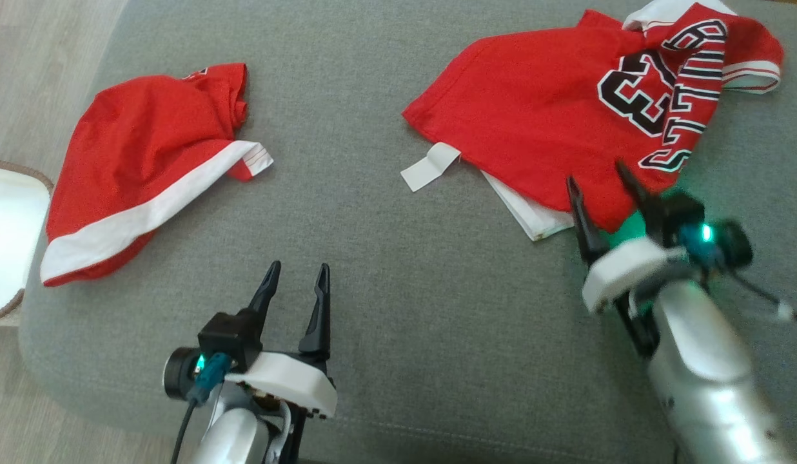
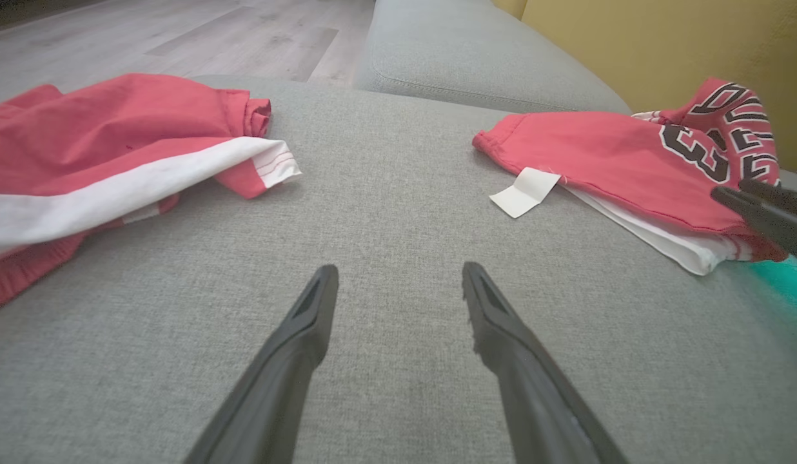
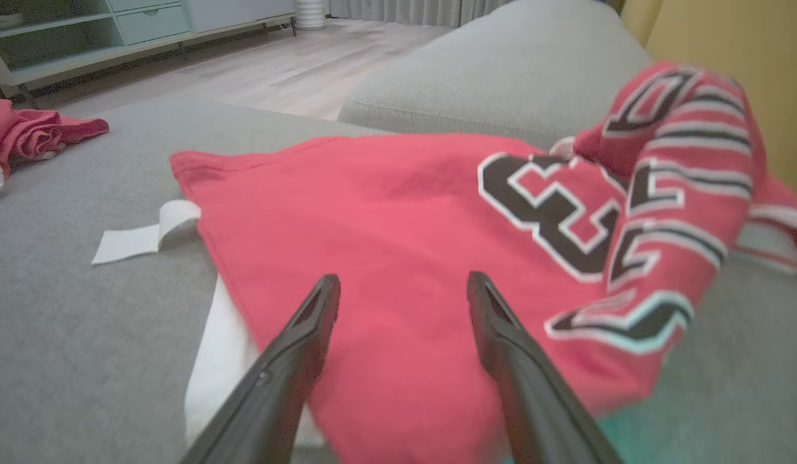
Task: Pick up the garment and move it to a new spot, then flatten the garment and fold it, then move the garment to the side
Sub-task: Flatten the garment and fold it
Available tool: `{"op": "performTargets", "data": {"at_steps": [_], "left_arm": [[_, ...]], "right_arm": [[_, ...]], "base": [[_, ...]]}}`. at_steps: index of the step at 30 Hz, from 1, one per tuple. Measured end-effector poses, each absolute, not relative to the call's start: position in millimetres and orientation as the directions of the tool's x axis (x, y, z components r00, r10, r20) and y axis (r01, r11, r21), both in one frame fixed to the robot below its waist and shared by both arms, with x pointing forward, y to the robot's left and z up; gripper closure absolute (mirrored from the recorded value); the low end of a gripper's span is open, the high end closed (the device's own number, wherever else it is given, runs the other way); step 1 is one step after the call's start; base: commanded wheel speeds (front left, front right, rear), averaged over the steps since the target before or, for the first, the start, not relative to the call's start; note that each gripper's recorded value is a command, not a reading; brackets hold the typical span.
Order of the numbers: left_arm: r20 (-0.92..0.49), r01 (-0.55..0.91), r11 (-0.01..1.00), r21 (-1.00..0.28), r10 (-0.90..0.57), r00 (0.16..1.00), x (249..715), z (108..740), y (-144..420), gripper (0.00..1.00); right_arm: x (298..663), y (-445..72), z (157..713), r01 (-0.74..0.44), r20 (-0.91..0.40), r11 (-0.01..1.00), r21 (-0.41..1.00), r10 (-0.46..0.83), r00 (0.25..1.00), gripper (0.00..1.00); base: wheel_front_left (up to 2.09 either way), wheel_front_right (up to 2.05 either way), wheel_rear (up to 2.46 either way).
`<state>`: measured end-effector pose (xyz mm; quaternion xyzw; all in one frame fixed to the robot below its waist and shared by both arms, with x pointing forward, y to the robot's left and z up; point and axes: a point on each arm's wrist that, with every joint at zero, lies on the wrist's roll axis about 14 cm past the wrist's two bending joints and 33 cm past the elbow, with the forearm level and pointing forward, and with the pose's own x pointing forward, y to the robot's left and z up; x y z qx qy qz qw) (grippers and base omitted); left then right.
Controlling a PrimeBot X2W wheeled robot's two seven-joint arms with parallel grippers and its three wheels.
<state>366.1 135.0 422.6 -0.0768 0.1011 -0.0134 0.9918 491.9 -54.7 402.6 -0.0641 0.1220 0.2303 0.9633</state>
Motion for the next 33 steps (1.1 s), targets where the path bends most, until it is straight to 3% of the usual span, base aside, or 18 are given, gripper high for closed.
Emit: {"op": "performTargets", "data": {"at_steps": [7, 14, 26, 27, 28, 29, 33], "left_arm": [[-0.19, 0.024, 0.987, -0.158, -0.054, 0.98, 363.9, 425.4, 133.3, 0.0], [-0.21, 0.018, 0.988, -0.156, -0.051, 0.976, 355.9, 419.7, 134.5, 0.0], [-0.235, -0.006, 0.988, -0.151, -0.03, 0.971, 351.2, 412.8, 140.6, 0.0], [-0.239, -0.008, 0.989, -0.151, -0.028, 0.971, 350.7, 411.7, 141.1, 0.0], [-0.242, -0.01, 0.989, -0.15, -0.027, 0.97, 350.3, 410.7, 141.4, 0.0], [-0.244, -0.011, 0.989, -0.15, -0.027, 0.969, 350.2, 410.2, 141.6, 0.0], [-0.243, -0.006, 0.989, -0.151, -0.031, 0.97, 351.2, 410.4, 140.5, 0.0]], "right_arm": [[454.2, -57.5, 385.1, -0.416, -0.287, 0.907, 0.07, 0.418, 0.862, 0.0], [418.2, -14.1, 381.7, -0.525, -0.284, 0.843, 0.12, 0.536, 0.795, 0.0], [428.8, -12.3, 367.3, -0.556, -0.334, 0.83, 0.051, 0.539, 0.774, 0.01], [429.9, -12.9, 365.2, -0.557, -0.341, 0.829, 0.045, 0.537, 0.772, 0.33], [431.0, -13.8, 363.9, -0.556, -0.344, 0.83, 0.041, 0.534, 0.772, 0.8], [432.5, -14.7, 363.0, -0.553, -0.347, 0.832, 0.041, 0.531, 0.773, 1.0], [437.6, -21.9, 365.2, -0.535, -0.343, 0.844, 0.028, 0.511, 0.788, 1.0]], "base": [[0.0, 0.0, 0.0], [0.0, 0.0, 0.0], [0.0, 0.0, 0.0], [0.0, 0.0, 0.0], [0.0, 0.0, 0.0], [0.0, 0.0, 0.0], [0.0, 0.0, 0.0]]}}
